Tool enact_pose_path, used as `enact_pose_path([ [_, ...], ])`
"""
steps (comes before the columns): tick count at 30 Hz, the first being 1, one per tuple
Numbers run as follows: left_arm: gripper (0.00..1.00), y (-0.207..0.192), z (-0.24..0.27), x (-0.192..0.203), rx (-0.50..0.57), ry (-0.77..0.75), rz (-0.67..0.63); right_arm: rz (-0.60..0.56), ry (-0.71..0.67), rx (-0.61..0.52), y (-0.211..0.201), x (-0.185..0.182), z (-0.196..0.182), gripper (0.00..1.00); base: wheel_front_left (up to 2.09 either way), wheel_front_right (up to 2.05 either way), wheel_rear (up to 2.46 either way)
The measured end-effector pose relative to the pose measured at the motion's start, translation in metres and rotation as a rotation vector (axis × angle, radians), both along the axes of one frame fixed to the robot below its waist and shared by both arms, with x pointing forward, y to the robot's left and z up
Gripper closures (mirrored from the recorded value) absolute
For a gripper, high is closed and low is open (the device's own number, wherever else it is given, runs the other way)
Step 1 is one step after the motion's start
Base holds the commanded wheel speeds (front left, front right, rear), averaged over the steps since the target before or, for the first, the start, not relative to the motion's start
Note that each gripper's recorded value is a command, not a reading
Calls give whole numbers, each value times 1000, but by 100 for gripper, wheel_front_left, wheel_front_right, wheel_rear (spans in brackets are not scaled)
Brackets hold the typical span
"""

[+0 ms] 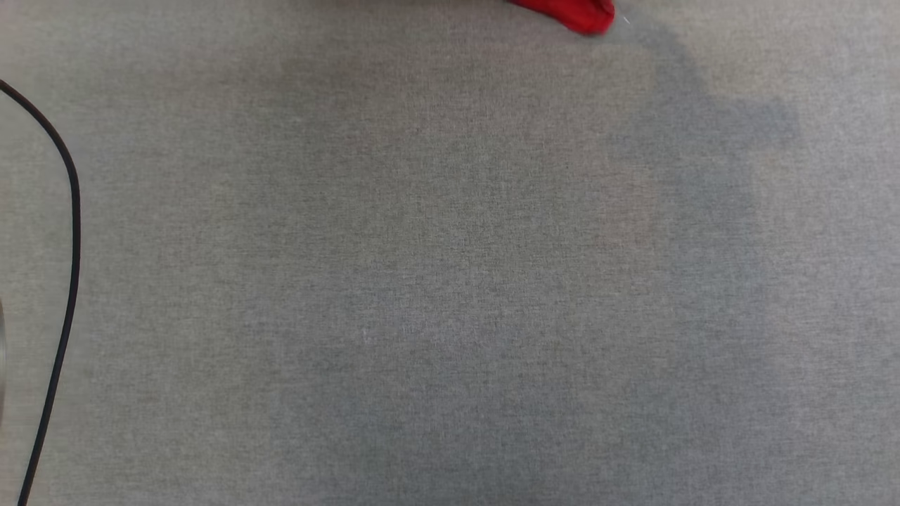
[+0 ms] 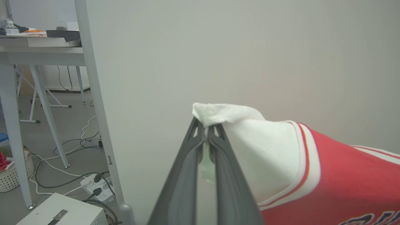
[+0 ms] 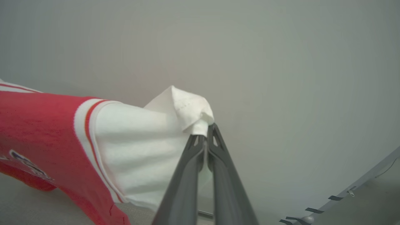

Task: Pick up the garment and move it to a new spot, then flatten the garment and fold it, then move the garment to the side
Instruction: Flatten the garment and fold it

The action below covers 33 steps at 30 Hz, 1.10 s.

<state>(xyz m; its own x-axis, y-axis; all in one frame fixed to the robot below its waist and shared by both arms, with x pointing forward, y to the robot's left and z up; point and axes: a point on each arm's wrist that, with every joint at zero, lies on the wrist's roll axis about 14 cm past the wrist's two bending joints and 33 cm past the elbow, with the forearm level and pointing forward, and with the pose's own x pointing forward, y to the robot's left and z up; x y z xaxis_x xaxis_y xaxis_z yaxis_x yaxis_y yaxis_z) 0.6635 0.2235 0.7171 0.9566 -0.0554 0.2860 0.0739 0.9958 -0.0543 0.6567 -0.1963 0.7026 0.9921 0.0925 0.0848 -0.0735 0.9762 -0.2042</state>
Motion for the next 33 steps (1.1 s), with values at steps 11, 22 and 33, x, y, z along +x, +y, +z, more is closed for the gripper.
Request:
enact_pose_path([
  [11, 100, -8, -135, 23, -111, 238, -8, 98, 205, 40, 54, 25, -112, 100, 0, 0, 0],
  [22, 100, -17, -267, -68, -266, 481, -3, 89, 486, 192, 54, -54, -257, 100, 0, 0, 0],
  [33, 100, 12, -298, -181, -234, 542, 26, 31, 570, 347, 26, -154, -303, 100, 0, 0, 0],
])
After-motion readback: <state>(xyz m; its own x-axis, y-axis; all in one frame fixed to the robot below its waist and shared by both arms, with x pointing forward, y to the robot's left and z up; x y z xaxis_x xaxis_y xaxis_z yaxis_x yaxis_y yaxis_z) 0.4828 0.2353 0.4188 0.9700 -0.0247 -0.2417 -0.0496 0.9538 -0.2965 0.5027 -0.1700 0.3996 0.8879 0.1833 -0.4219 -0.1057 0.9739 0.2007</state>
